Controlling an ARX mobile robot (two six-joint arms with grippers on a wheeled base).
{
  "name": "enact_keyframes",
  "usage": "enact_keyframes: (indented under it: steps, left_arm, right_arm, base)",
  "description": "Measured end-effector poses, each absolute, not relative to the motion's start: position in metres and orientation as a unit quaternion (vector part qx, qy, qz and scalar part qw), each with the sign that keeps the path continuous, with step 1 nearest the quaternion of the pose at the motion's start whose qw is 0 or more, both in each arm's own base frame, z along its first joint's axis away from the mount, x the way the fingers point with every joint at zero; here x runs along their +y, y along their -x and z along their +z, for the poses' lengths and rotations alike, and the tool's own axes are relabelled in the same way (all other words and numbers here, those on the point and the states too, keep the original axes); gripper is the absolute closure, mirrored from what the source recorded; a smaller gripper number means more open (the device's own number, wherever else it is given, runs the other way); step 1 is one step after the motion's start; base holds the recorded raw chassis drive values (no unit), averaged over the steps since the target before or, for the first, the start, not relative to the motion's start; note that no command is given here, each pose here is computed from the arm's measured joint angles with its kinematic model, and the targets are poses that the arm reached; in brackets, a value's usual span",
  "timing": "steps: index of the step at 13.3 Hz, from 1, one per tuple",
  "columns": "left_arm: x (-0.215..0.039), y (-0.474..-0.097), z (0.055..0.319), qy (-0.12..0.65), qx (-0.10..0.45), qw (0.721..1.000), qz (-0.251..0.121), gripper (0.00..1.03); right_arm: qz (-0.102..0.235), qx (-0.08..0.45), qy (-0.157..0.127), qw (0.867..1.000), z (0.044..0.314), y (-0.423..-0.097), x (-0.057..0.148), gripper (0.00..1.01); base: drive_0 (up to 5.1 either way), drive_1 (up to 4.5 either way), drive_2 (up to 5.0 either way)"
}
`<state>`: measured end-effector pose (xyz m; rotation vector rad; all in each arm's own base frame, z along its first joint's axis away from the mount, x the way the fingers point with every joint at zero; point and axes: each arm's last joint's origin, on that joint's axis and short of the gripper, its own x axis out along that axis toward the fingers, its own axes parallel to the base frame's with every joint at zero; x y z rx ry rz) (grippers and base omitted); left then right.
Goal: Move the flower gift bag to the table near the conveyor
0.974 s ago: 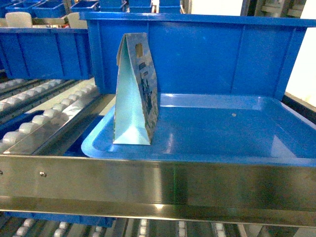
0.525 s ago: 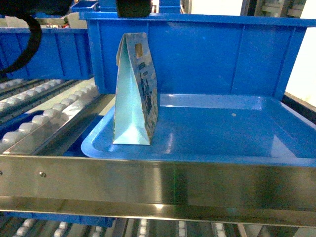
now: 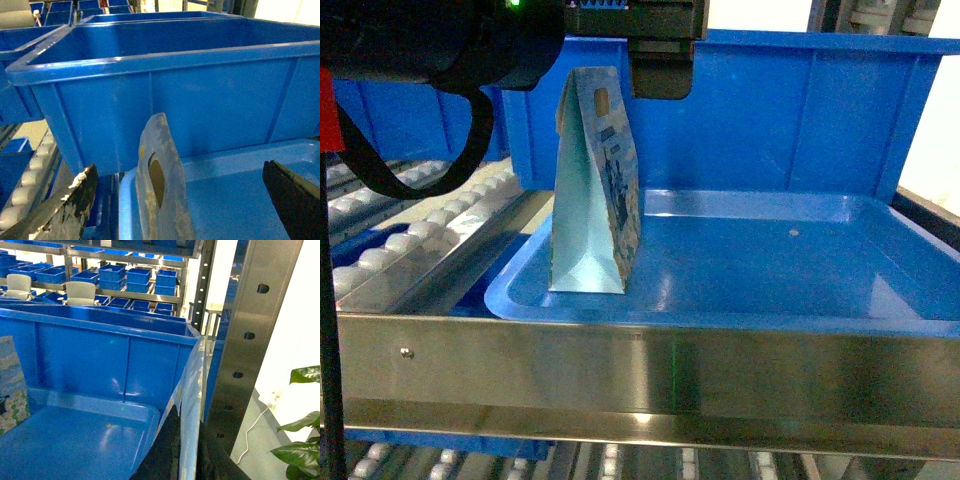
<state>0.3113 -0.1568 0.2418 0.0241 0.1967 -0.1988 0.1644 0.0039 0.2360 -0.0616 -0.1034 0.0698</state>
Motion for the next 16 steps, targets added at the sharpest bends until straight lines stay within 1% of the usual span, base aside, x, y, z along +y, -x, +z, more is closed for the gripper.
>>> enact_keyframes:
  steps: [1, 4, 5, 6, 7, 9, 10, 12, 13, 16]
  left_arm:
    - [-0.157, -0.312, 0.238, -0.012, 0.111, 0.989, -0.098, 0.05]
    - [-0.160, -0.312, 0.233, -0.010, 0.116, 0.989, -0.094, 0.05]
    - [-0.161, -0.310, 0.231, -0.014, 0.129, 0.988, -0.089, 0.25]
    - [-0.162, -0.310, 0.230, -0.014, 0.130, 0.988, -0.086, 0.36]
    - [-0.162, -0.310, 0.230, -0.012, 0.130, 0.988, -0.085, 0.46]
    - [-0.161, -0.310, 0.230, -0.008, 0.131, 0.988, -0.082, 0.60]
    - [-0.161, -0.310, 0.229, -0.008, 0.132, 0.988, -0.081, 0.71]
    - [-0.162, -0.309, 0.228, -0.009, 0.134, 0.988, -0.081, 0.89]
    - [-0.162, -0.308, 0.228, -0.010, 0.135, 0.988, -0.079, 1.01]
    - [-0.162, -0.308, 0.227, -0.009, 0.133, 0.988, -0.079, 1.01]
  right_arm:
    - [0.035, -0.052, 0.031, 0.998, 0.236, -0.164, 0.004, 0.98]
    - [0.035, -0.052, 0.031, 0.998, 0.236, -0.164, 0.004, 0.98]
    - [0.035, -0.052, 0.031, 0.998, 0.236, -0.164, 0.004, 0.98]
    - [0.035, -0.052, 0.031, 0.998, 0.236, -0.164, 0.004, 0.98]
    - [0.035, -0.052, 0.031, 0.998, 0.236, -0.164, 0.004, 0.98]
    - [0.035, -0.052, 0.031, 0.998, 0.236, -0.164, 0.004, 0.98]
    - [0.035, -0.052, 0.031, 0.998, 0.236, -0.164, 0.004, 0.98]
    - [0.035, -0.052, 0.031, 0.998, 0.236, -0.164, 0.004, 0.98]
    - [0.035, -0.052, 0.031, 0.998, 0.236, -0.164, 0.004, 0.98]
    - [0.035, -0.052, 0.031, 0.998, 0.236, -0.164, 0.004, 0.98]
  base:
    - [0.0, 0.00, 0.0]
    - [0.0, 0.00, 0.0]
    - [0.0, 0.00, 0.0]
    - [0.0, 0.00, 0.0]
    - [0.0, 0.00, 0.0]
    - [0.0, 0.00, 0.0]
    - [0.0, 0.00, 0.0]
    - [0.0, 0.00, 0.0]
    - [0.0, 0.00, 0.0]
    - [0.0, 0.00, 0.0]
